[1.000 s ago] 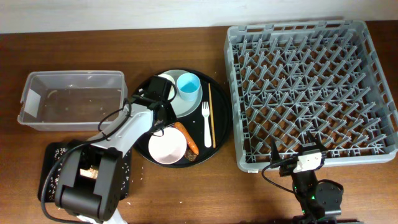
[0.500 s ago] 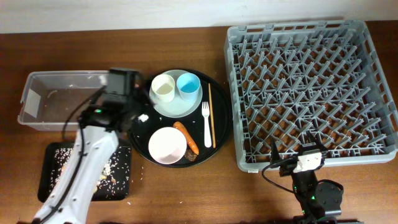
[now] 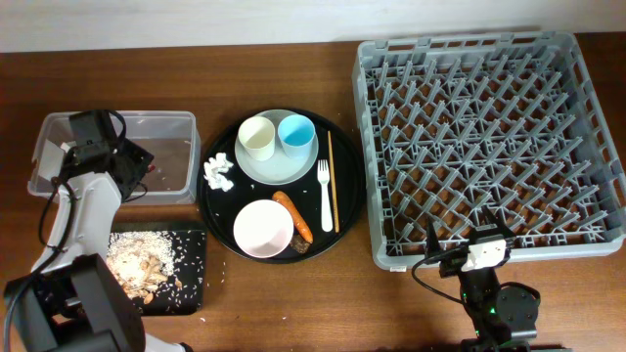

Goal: Sort waste into correct bins and load items into the dishwasher rack
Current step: 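Drop the red wrapper into the clear plastic bin, then grasp the white tissue on the round tray with the left gripper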

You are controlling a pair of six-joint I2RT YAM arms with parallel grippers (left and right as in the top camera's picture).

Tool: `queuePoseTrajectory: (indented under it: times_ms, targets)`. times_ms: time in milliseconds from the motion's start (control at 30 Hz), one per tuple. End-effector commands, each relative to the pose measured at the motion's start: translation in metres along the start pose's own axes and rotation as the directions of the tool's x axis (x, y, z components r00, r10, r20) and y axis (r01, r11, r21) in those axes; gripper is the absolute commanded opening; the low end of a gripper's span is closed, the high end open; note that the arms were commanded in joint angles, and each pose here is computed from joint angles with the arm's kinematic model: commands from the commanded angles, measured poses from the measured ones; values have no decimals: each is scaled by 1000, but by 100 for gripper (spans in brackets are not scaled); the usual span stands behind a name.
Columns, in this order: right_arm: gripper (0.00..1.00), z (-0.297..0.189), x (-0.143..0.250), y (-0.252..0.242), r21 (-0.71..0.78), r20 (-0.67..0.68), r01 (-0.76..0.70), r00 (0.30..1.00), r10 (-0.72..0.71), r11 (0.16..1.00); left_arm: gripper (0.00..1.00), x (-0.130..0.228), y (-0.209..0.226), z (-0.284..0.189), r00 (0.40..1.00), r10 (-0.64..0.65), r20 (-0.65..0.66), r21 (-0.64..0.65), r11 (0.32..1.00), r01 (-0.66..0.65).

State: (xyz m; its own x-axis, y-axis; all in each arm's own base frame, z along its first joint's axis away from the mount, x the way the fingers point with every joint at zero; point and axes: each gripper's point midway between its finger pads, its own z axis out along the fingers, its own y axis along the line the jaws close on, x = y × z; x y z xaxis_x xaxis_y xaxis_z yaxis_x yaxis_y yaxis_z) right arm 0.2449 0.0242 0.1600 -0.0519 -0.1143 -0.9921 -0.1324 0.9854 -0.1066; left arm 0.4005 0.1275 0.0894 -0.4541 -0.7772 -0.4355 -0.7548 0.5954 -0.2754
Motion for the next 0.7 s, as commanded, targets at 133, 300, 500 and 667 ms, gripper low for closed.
queuePoseTrajectory:
  times_ms: [133, 300, 500, 667]
  targets:
    - [99, 0, 2, 2, -6, -2, 6, 1000, -6, 1000, 46, -9, -7, -10, 997, 73, 15, 19, 997, -73]
    - [99, 0, 2, 2, -6, -2, 6, 1000, -6, 1000, 46, -25, -49, -121, 944, 326, 45, 129, 935, -329]
    - [99, 0, 2, 2, -6, -2, 6, 1000, -6, 1000, 99, 79, -128, -164, 732, 679, 50, 299, 690, -660]
    - [99, 0, 2, 2, -6, -2, 6, 1000, -6, 1000, 40, 123, -134, -152, 630, 776, -4, 250, 611, -751]
